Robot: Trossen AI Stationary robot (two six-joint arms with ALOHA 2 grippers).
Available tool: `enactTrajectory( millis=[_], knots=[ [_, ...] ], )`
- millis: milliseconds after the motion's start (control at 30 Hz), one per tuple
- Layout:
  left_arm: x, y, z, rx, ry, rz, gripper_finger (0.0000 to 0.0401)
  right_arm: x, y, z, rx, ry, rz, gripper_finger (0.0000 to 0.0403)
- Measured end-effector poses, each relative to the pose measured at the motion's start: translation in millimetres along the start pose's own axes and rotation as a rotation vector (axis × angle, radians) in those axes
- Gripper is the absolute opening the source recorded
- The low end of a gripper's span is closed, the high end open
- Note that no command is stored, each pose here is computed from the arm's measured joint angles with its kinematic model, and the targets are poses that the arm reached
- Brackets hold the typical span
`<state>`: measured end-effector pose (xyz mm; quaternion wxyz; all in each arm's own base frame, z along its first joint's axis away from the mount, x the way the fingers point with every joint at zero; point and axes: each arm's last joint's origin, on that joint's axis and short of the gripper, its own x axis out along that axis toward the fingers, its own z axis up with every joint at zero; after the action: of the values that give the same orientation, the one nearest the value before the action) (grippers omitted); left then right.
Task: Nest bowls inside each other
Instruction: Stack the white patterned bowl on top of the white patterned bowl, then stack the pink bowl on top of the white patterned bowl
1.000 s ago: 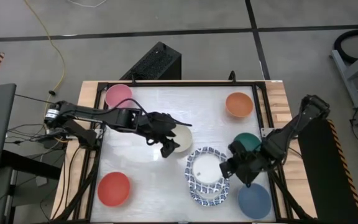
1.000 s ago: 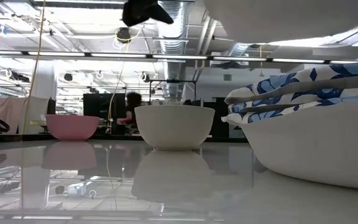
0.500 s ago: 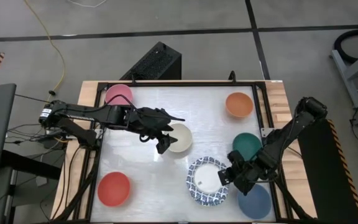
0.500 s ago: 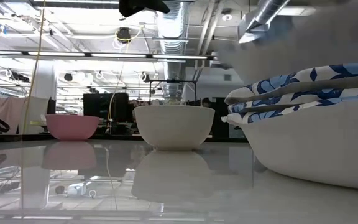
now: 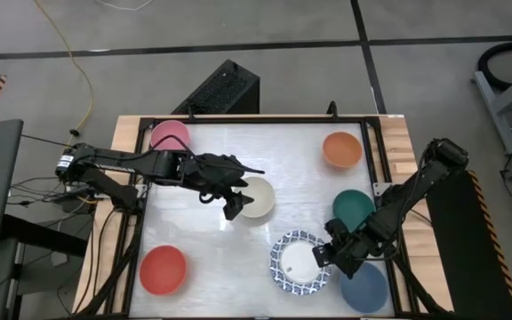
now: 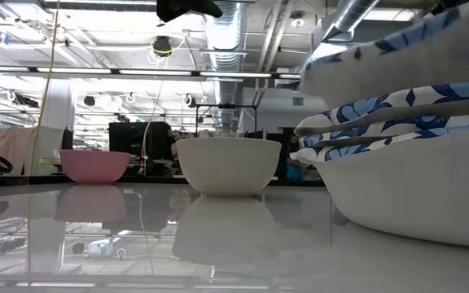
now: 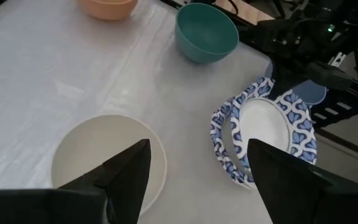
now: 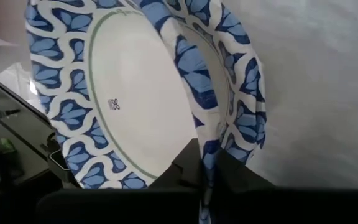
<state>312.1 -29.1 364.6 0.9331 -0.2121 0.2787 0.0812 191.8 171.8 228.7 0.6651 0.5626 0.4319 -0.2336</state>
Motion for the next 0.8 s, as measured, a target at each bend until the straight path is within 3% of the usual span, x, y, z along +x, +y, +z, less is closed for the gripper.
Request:
enactTrajectory(
  millis=[567, 800],
  knots=[
    [0.0, 0.1, -0.1, 0.026, 0.001, 0.001, 0.0257, -0.5, -5.4, 2.4, 0.002, -0.027, -0.056, 0.0147],
    [0.0, -0.1, -0.4, 0.038, 0.007, -0.006, 0.0257, -0.6, -4.2, 2.2, 0.023, -0.054, -0.032, 0.0153]
  ],
)
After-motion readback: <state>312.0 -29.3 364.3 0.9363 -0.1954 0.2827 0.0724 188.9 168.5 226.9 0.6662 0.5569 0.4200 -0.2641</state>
